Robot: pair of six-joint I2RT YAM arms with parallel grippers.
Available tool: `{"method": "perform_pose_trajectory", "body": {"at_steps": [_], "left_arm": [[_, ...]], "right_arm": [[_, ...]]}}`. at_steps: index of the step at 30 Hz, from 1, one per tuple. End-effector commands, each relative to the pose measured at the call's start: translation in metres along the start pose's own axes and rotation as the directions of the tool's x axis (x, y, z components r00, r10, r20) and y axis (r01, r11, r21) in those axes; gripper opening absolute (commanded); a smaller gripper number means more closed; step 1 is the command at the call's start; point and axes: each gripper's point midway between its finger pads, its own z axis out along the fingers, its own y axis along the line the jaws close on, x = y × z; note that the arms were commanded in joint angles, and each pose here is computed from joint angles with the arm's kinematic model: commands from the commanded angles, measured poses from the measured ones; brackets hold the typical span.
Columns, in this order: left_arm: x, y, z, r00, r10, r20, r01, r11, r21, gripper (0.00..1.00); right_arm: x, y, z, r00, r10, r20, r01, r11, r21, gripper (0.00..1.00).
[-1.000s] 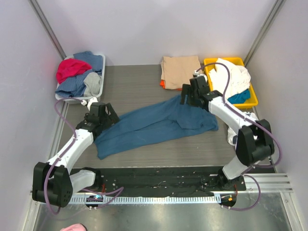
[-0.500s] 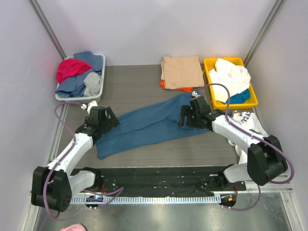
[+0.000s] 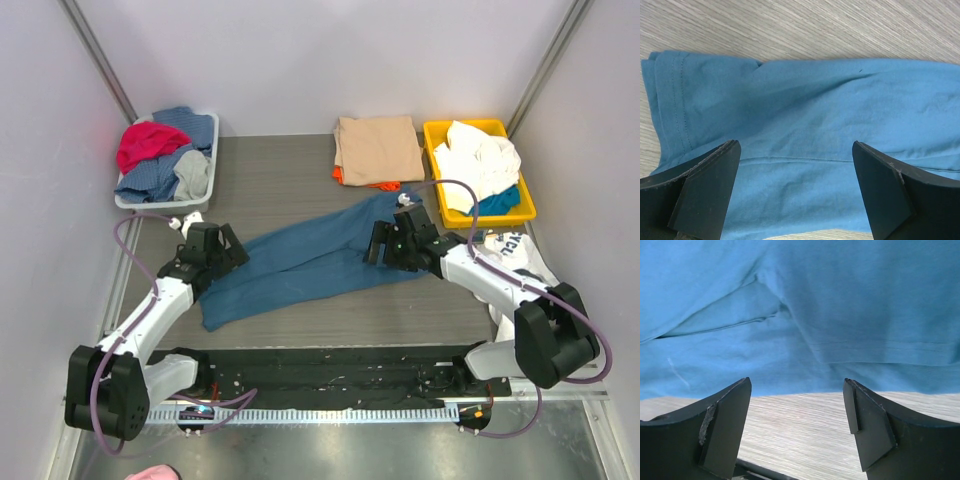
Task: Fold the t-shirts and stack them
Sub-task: Fold the tshirt
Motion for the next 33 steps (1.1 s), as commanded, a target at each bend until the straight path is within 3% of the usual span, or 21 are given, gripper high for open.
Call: {"method": "perform_pose_trajectory", "body": {"at_steps": [1, 33], "left_arm": [[-0.005, -0.004, -0.001, 0.999, -0.022, 0.025, 0.022, 1.0, 0.022, 1.0], [-0.005, 0.003, -0.003, 1.0, -0.009, 0.028, 0.009, 1.0, -0.007, 1.0]], "right_arm": [[0.001, 0.02, 0.005, 0.998, 0.057, 0.0, -0.057, 0.994, -0.096, 0.82], [0.001, 0.01, 0.042, 0.993, 0.111, 0.027, -0.109, 0.992, -0.06, 0.82]]}}
